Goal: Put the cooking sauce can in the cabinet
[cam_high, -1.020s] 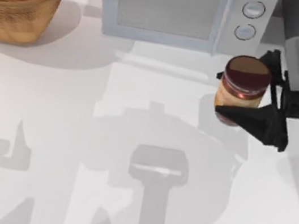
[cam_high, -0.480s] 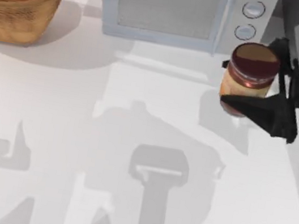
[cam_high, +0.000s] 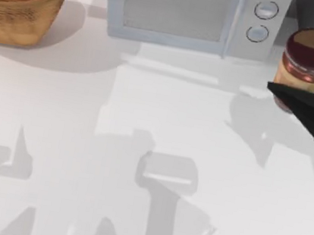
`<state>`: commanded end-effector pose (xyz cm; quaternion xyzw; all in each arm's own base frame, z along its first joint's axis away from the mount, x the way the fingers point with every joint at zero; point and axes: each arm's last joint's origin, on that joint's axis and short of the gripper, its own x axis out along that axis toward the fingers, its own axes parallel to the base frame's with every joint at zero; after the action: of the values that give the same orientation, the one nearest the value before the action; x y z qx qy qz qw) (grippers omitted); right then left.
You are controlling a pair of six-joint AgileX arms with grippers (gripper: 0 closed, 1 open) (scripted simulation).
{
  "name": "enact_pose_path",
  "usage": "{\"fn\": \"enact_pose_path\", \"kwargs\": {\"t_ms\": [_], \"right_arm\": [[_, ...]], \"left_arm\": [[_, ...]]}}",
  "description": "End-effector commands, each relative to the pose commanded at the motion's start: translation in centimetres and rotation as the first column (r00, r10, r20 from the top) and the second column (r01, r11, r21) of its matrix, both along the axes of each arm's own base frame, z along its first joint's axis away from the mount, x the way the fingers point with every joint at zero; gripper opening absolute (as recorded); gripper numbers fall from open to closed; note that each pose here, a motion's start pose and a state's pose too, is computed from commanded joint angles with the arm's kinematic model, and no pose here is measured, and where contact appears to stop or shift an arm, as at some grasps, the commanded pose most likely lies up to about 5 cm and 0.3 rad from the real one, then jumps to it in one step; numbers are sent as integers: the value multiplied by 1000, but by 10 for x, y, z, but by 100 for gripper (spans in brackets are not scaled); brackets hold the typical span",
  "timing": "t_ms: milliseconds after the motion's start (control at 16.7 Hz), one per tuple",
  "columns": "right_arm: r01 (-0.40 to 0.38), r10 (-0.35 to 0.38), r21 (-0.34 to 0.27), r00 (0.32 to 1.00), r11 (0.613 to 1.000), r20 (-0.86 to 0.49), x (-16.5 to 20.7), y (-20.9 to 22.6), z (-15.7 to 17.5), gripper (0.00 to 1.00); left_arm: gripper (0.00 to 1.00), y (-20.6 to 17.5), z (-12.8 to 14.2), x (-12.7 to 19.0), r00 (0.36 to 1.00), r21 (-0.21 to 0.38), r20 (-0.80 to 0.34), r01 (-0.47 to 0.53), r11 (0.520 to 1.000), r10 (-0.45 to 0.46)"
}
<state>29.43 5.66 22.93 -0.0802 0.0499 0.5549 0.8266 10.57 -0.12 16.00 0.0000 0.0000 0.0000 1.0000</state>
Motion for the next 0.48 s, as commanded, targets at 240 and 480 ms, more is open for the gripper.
{"fn": "enact_pose_path", "kwargs": {"t_ms": [240, 480], "right_arm": [[313, -313, -12, 949, 950, 33, -65, -21, 19, 0], [603, -605, 55, 793, 796, 69, -133, -38, 12, 0]], "left_arm": [[100, 0, 0, 0, 1000, 0, 0, 0, 1000, 0], [100, 0, 0, 0, 1000, 0, 0, 0, 1000, 0]]}}
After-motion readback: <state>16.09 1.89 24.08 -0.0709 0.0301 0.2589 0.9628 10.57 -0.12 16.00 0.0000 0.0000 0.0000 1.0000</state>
